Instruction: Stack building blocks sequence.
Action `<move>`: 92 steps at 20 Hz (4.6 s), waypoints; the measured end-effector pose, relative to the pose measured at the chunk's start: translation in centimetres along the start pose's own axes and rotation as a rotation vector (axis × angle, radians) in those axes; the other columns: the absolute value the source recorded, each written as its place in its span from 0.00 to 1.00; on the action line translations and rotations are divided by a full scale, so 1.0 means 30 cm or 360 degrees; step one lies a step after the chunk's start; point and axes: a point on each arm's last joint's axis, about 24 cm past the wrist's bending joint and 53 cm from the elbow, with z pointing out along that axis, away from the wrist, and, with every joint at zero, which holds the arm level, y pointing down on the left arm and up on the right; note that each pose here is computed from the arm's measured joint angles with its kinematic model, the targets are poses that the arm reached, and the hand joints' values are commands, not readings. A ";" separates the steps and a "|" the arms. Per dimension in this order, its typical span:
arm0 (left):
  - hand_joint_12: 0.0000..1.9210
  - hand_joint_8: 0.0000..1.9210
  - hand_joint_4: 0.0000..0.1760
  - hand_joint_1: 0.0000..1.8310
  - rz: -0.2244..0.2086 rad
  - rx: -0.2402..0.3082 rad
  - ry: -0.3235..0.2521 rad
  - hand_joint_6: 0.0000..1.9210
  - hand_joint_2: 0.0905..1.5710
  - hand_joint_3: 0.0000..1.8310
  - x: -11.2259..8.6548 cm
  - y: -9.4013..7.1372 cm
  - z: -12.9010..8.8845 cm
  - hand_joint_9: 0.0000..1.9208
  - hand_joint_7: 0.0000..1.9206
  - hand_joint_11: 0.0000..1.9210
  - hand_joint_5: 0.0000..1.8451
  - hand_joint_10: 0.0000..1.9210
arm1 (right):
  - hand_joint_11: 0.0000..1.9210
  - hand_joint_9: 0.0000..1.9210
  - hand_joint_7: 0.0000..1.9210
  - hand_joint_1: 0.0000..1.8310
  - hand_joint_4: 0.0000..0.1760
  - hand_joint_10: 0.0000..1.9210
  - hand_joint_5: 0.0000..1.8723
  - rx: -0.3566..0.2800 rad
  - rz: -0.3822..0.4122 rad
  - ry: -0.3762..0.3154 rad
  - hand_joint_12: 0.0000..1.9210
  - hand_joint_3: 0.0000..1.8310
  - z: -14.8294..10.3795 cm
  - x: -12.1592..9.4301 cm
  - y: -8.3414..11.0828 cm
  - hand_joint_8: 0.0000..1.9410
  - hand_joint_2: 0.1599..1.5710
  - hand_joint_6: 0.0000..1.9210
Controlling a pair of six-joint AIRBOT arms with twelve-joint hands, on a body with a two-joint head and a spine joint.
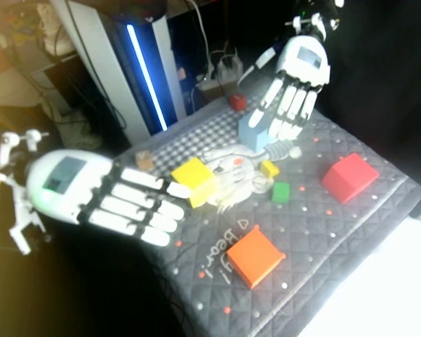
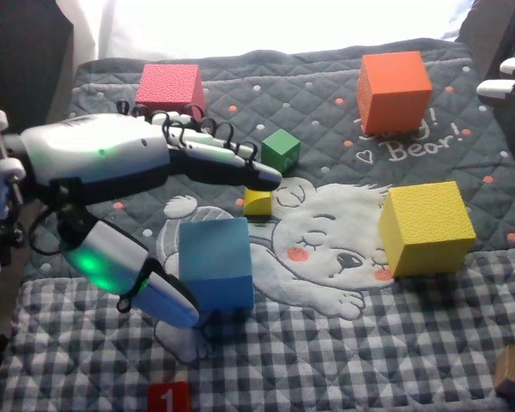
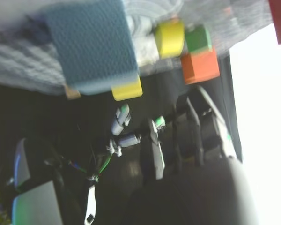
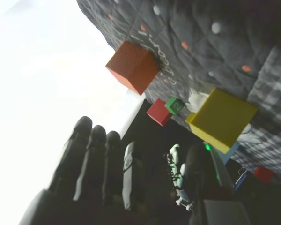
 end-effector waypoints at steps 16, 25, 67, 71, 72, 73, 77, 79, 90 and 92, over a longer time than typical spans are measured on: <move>0.71 0.01 0.69 0.56 0.0162 -0.0070 0.0192 0.01 0.55 0.00 0.127 0.023 0.098 0.32 0.36 0.06 0.33 0.03 | 0.13 0.12 0.13 0.44 0.58 0.00 0.15 0.0005 0.0005 -0.0005 0.05 0.00 0.000 -0.002 -0.002 0.00 0.73 0.00; 0.87 0.75 0.00 0.68 0.0164 -0.0174 -0.0138 0.51 0.74 0.00 -0.106 0.075 0.053 0.42 0.45 0.45 0.45 0.75 | 0.14 0.14 0.14 0.40 0.40 0.00 0.15 0.0015 0.0007 0.0002 0.04 0.00 -0.006 0.003 -0.010 0.00 0.77 0.00; 0.63 0.53 0.00 0.69 0.0177 -0.0790 -0.0374 0.43 0.68 0.00 -0.540 0.464 0.179 0.46 0.53 0.31 0.56 0.43 | 0.14 0.14 0.15 0.33 0.35 0.00 0.16 0.0006 0.0007 0.0037 0.04 0.00 0.006 0.040 -0.012 0.00 0.78 0.00; 0.91 0.29 0.00 0.59 0.0187 -0.0786 -0.0363 0.05 0.56 0.00 -0.533 0.459 0.189 0.37 0.45 0.37 0.51 0.66 | 0.14 0.16 0.17 0.36 0.25 0.00 0.17 0.0007 0.0008 0.0037 0.05 0.00 0.006 0.040 -0.012 0.00 0.78 0.00; 0.91 0.29 0.00 0.59 0.0185 -0.0786 -0.0362 0.05 0.56 0.00 -0.531 0.459 0.191 0.37 0.45 0.37 0.51 0.66 | 0.14 0.16 0.17 0.36 0.25 0.00 0.17 0.0006 0.0007 0.0037 0.05 0.00 0.006 0.040 -0.012 0.00 0.78 0.00; 0.97 0.39 0.00 0.55 0.0187 -0.0785 -0.0358 0.00 0.56 0.00 -0.529 0.458 0.194 0.30 0.37 0.31 0.49 0.73 | 0.15 0.16 0.17 0.36 0.28 0.00 0.17 0.0005 0.0008 0.0036 0.05 0.00 0.006 0.039 -0.011 0.00 0.78 0.00; 0.60 0.01 0.43 0.44 0.0212 -0.0791 -0.0343 0.00 0.54 0.00 -0.523 0.459 0.197 0.36 0.36 0.23 0.34 0.13 | 0.13 0.15 0.16 0.35 0.29 0.00 0.16 0.0007 0.0008 0.0037 0.06 0.00 0.006 0.040 -0.012 0.00 0.79 0.00; 0.53 0.00 0.61 0.40 0.0210 -0.0799 -0.0334 0.00 0.53 0.00 -0.516 0.464 0.196 0.31 0.30 0.16 0.28 0.02 | 0.13 0.14 0.16 0.34 0.37 0.00 0.16 0.0006 0.0008 0.0037 0.06 0.00 0.006 0.039 -0.012 0.00 0.79 0.00; 0.09 0.00 1.00 0.33 0.0232 -0.0669 -0.0428 0.00 0.54 0.00 -0.519 0.367 0.147 0.00 0.00 0.00 0.00 0.00 | 0.09 0.15 0.16 0.41 0.35 0.00 0.17 0.0008 0.0017 0.0029 0.07 0.00 0.006 0.037 -0.011 0.00 0.78 0.00; 0.04 0.00 1.00 0.30 0.0185 -0.0602 -0.0511 0.00 0.55 0.00 -0.504 0.333 0.084 0.00 0.00 0.00 0.00 0.00 | 0.12 0.15 0.16 0.47 0.21 0.00 0.18 -0.0023 0.0034 -0.0008 0.08 0.00 0.005 0.022 0.009 0.00 0.76 0.00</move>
